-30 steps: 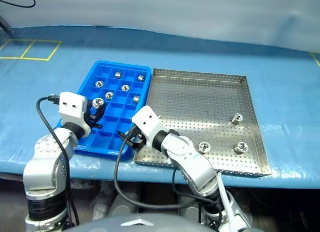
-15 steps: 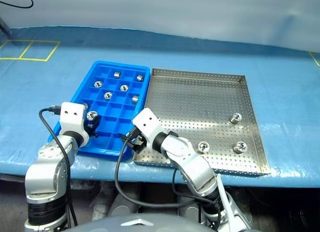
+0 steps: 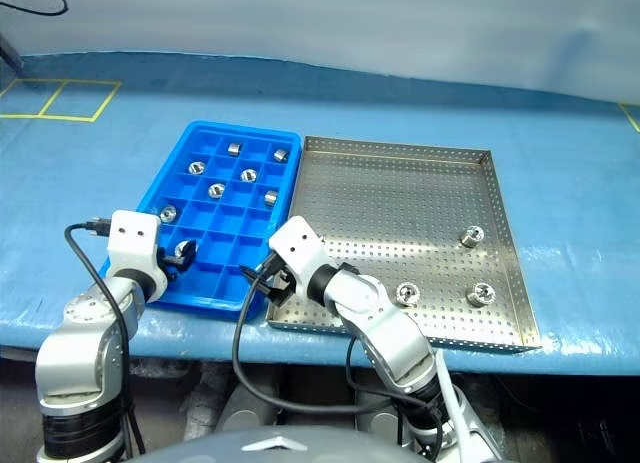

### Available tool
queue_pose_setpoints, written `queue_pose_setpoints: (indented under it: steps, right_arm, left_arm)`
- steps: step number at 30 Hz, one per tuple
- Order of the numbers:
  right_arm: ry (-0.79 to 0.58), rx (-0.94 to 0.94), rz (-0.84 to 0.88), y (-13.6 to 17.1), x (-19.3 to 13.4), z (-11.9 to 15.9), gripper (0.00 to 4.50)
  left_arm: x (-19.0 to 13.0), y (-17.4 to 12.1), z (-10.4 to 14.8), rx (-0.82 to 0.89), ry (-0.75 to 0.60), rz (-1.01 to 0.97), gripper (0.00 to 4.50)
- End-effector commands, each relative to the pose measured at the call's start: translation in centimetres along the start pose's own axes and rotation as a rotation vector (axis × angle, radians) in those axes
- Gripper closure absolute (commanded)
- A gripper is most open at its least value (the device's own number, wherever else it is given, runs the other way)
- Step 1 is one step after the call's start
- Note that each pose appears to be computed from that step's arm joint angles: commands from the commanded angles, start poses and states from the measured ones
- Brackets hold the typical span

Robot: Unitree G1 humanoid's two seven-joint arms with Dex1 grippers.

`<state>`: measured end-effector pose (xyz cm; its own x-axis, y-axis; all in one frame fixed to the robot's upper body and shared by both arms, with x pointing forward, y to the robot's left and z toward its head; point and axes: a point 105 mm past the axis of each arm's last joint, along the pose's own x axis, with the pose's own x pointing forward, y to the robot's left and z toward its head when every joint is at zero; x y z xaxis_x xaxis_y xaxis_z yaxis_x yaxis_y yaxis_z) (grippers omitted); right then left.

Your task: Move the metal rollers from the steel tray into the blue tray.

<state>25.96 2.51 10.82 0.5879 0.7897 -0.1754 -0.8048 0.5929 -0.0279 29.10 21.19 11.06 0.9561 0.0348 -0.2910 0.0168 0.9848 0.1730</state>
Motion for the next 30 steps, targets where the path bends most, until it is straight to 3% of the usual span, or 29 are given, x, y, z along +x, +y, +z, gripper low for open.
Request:
queue_pose_setpoints:
  steps: [1,6,10,16,30]
  right_arm:
    - [-0.085,-0.025,-0.066,-1.3,-1.3,2.0,0.00]
    - [-0.056,-0.045,-0.288,-5.8,-5.5,1.6,0.00]
    - [0.073,-0.064,-0.450,-8.7,-10.2,-0.4,0.00]
    - [0.244,-0.045,-0.815,-12.9,-17.5,-2.5,0.00]
    - [0.283,0.177,-1.097,-20.0,-15.8,-3.6,0.00]
  left_arm:
    - [0.1,-3.2,4.4,0.005,-0.243,-0.149,0.23]
    - [-0.8,-9.4,6.8,0.053,-0.416,-0.461,0.23]
    - [-2.1,-13.4,5.6,0.111,-0.407,-0.738,0.23]
    - [-2.6,-16.0,4.1,0.140,-0.353,-0.954,0.23]
    - [-2.7,-17.7,4.5,0.127,-0.363,-1.016,0.23]
